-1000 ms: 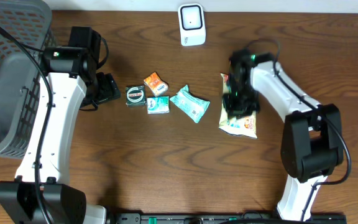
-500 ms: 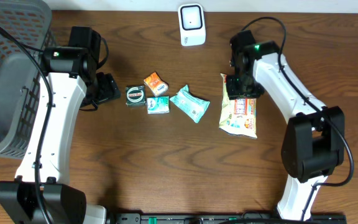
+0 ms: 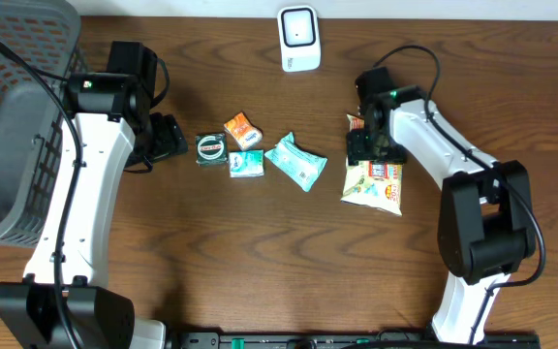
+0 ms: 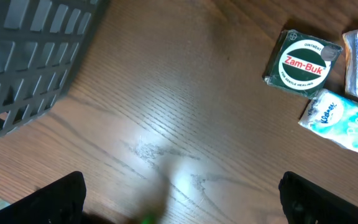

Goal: Scan the item barcode

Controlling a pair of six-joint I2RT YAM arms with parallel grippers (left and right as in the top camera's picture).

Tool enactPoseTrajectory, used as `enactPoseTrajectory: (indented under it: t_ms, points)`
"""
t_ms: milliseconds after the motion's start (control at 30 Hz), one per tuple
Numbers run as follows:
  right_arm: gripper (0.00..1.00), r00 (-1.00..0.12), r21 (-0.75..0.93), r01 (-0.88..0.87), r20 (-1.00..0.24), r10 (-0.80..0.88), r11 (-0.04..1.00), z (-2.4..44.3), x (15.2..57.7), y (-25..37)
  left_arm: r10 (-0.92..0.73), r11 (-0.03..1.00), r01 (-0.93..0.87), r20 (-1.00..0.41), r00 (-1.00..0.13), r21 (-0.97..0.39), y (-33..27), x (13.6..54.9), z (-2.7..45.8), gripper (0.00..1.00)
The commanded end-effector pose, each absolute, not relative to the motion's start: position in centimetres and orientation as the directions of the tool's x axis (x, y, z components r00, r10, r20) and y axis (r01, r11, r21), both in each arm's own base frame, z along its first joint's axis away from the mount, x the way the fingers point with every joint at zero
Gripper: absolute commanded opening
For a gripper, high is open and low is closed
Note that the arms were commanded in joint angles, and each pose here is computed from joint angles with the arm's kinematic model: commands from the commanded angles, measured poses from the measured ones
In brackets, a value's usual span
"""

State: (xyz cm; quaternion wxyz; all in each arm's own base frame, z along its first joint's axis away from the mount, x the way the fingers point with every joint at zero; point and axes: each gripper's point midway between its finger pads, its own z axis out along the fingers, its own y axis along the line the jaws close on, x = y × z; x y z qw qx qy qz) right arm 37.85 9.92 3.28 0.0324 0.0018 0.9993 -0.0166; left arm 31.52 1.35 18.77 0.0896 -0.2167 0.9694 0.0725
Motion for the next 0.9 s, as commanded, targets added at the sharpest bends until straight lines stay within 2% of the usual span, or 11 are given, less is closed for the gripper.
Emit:
enactPoseTrajectory:
  t_ms: [0, 133, 333, 433, 600, 733, 800, 867]
  points:
    - [0.77, -0.991, -0.032, 0.033, -0.132, 0.029, 0.999, 7.1, 39.8, 9.5, -0.416, 0.889, -0.443, -0.199, -0.887, 0.114, 1.6, 31.4, 18.5, 0.98]
    - [0.8, -0.993, -0.102, 0.06, -0.108, 0.049, 0.993, 9.3, 39.3, 7.4, -0.416, 0.889, -0.443, -0.199, -0.887, 0.114, 1.6, 31.4, 18.5, 0.98]
    - [0.8, -0.997, -0.152, 0.082, -0.027, 0.079, 0.985, 7.4, 37.3, 5.2, -0.416, 0.889, -0.443, -0.199, -0.887, 0.114, 1.6, 31.4, 18.5, 0.98]
    - [0.81, -0.996, -0.113, 0.092, -0.016, 0.091, 0.989, 5.5, 36.9, 5.5, -0.416, 0.889, -0.443, -0.199, -0.887, 0.114, 1.6, 31.4, 18.5, 0.97]
    - [0.86, -0.996, 0.053, 0.094, -0.008, 0.094, 0.994, 2.4, 36.5, 8.1, -0.417, 0.889, -0.443, -0.199, -0.887, 0.114, 1.6, 31.4, 18.5, 0.97]
    - [0.9, -0.996, 0.073, 0.091, -0.012, 0.092, 0.993, 0.8, 36.0, 8.4, -0.417, 0.889, -0.443, -0.199, -0.887, 0.114, 1.6, 31.4, 18.5, 0.98]
    - [0.82, -0.996, 0.064, 0.091, -0.011, 0.092, 0.994, 0.1, 35.6, 8.2, -0.416, 0.889, -0.443, -0.199, -0.887, 0.114, 1.6, 31.4, 18.5, 0.98]
    - [0.67, -0.996, 0.064, 0.092, -0.007, 0.092, 0.994, -0.4, 35.3, 8.1, -0.417, 0.889, -0.443, -0.199, -0.887, 0.114, 1.6, 31.4, 18.5, 0.98]
